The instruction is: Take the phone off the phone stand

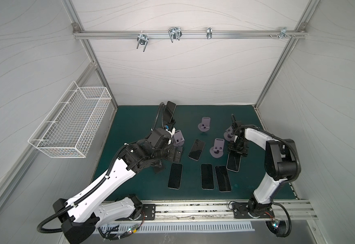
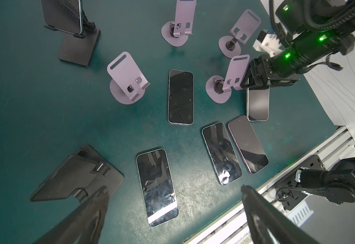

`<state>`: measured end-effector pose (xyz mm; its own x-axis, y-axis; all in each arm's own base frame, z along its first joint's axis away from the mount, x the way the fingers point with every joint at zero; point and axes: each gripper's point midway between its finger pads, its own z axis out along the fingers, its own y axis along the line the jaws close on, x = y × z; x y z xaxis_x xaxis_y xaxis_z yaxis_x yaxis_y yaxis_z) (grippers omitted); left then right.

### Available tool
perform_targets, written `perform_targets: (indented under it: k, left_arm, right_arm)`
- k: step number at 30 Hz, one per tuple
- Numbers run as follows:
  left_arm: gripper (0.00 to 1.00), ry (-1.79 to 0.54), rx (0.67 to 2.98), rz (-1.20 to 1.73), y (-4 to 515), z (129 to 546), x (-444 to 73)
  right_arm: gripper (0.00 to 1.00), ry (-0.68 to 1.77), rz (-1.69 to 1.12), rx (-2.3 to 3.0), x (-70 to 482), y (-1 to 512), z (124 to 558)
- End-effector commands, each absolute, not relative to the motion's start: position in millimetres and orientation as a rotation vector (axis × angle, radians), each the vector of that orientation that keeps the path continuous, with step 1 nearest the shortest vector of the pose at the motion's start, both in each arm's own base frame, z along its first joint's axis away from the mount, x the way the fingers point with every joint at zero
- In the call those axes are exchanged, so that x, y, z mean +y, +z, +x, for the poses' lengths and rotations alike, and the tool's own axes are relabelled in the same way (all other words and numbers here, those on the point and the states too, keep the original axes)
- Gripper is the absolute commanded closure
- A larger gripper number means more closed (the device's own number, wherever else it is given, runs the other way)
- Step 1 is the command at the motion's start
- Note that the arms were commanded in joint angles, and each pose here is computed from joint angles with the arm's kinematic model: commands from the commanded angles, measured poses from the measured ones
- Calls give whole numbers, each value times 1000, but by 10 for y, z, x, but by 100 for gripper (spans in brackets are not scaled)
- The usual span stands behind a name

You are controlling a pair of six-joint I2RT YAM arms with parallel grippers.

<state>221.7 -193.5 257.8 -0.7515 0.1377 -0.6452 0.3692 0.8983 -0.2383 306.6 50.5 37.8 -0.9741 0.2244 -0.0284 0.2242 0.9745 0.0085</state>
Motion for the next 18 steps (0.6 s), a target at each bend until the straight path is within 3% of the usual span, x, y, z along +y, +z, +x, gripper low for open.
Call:
perform_targets:
  k: [1,18]
  left_arm:
    - [1,-477,2373,342,2688,2235,-1926]
    - [1,-520,2372,372,2725,2246,-2028]
  right_arm:
    - [41,46,347,3058,463,572,3025]
    - [42,83,318,3101,423,823,2869]
